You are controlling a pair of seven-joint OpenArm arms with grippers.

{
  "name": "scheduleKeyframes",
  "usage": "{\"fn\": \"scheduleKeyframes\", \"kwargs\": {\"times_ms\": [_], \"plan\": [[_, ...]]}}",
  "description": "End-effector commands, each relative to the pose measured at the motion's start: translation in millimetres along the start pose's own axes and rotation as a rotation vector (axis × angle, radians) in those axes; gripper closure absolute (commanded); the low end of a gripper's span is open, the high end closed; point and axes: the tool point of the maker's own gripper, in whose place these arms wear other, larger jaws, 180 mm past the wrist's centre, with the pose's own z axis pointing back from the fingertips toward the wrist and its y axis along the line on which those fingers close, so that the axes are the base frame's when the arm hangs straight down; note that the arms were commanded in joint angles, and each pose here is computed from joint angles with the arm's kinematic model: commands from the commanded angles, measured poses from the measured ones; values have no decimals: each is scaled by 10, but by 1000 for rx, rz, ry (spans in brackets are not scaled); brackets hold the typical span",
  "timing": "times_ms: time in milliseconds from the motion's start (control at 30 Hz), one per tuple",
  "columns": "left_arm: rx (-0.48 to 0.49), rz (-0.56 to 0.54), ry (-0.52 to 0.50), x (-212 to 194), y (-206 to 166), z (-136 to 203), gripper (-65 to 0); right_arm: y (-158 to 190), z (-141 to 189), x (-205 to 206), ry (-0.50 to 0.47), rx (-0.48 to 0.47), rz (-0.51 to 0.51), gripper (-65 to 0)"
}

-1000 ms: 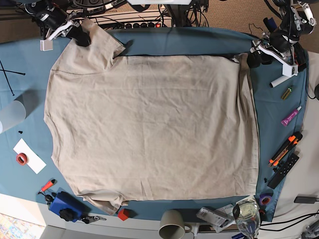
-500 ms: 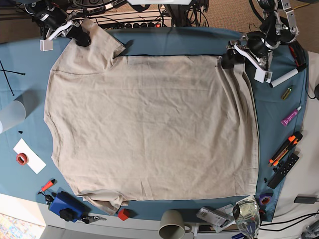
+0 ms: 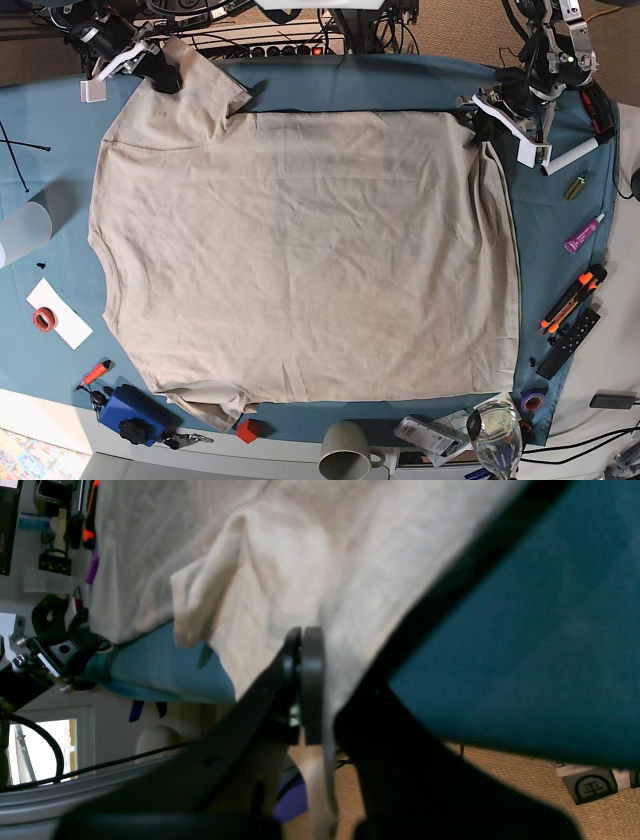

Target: Fold the T-shirt properly

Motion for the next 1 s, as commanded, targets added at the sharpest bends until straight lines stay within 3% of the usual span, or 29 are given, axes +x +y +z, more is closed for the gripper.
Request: {"fn": "scheduleKeyframes", "kwargs": {"times_ms": [0, 133, 267, 433, 633, 967], "plan": [[31, -11, 55, -104, 70, 27, 0, -183, 47, -279, 141, -94, 2, 0], [61, -24, 70, -69, 160, 115, 0, -138, 40, -244, 123, -71, -8, 0], [138, -23, 1, 134, 417, 323, 0, -102, 43, -209, 122, -68, 13, 0], [168, -24, -11, 227, 651, 526, 0, 62, 75, 18, 85, -63, 110, 0], [181, -49, 19, 244, 725, 583, 0, 133, 262, 215, 61, -126, 223, 0], [222, 2, 177, -216, 865, 773, 0, 23, 755, 110, -14, -206, 128, 0]]}}
